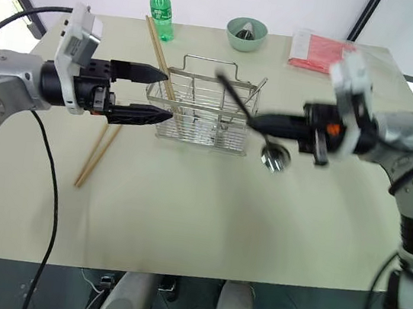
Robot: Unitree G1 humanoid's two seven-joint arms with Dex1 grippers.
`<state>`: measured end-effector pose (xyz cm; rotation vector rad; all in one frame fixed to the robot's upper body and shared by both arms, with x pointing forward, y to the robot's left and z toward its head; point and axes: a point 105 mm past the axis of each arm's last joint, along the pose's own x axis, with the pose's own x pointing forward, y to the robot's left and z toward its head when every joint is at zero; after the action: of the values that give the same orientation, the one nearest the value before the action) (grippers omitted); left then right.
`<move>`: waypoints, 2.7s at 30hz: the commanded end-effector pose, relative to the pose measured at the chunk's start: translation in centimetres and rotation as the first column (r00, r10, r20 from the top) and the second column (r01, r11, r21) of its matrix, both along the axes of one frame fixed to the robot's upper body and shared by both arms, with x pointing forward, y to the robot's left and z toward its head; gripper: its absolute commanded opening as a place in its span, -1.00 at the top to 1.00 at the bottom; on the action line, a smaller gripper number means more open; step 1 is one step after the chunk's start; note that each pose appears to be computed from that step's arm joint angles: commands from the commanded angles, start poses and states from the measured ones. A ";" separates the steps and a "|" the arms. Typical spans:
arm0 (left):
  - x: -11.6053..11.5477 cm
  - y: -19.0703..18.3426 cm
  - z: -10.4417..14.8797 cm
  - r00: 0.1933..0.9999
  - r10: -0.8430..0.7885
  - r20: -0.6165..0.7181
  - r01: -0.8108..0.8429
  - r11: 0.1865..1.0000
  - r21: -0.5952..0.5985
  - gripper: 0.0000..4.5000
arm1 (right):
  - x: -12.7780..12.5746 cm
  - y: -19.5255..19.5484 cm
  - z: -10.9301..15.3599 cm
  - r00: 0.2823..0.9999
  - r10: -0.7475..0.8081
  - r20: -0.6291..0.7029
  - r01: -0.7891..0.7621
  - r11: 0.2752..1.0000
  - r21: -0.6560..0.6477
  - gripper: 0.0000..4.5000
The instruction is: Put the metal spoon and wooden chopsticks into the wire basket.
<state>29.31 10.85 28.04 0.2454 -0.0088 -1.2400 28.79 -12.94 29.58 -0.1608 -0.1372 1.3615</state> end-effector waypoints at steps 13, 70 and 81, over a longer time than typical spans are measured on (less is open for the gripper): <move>0.2 -0.2 2.0 0.997 0.018 0.076 -0.014 0.998 -0.056 -1.00 | 9.3 2.0 1.6 0.908 -0.408 0.095 0.372 0.888 0.270 0.98; 12.0 12.5 -16.3 0.292 0.910 -0.293 -0.800 0.400 0.447 -0.75 | -4.6 -1.4 1.5 0.988 0.052 -0.143 -0.025 0.983 0.184 -0.96; 12.8 13.3 -15.9 0.215 0.915 -0.340 -0.845 0.349 0.405 0.98 | -4.7 -1.7 1.6 0.990 0.032 -0.138 -0.007 0.984 0.180 -0.96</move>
<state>42.45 23.65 13.48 -0.0052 0.5940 -0.0802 24.80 -14.38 30.09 0.1156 -0.0873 1.3642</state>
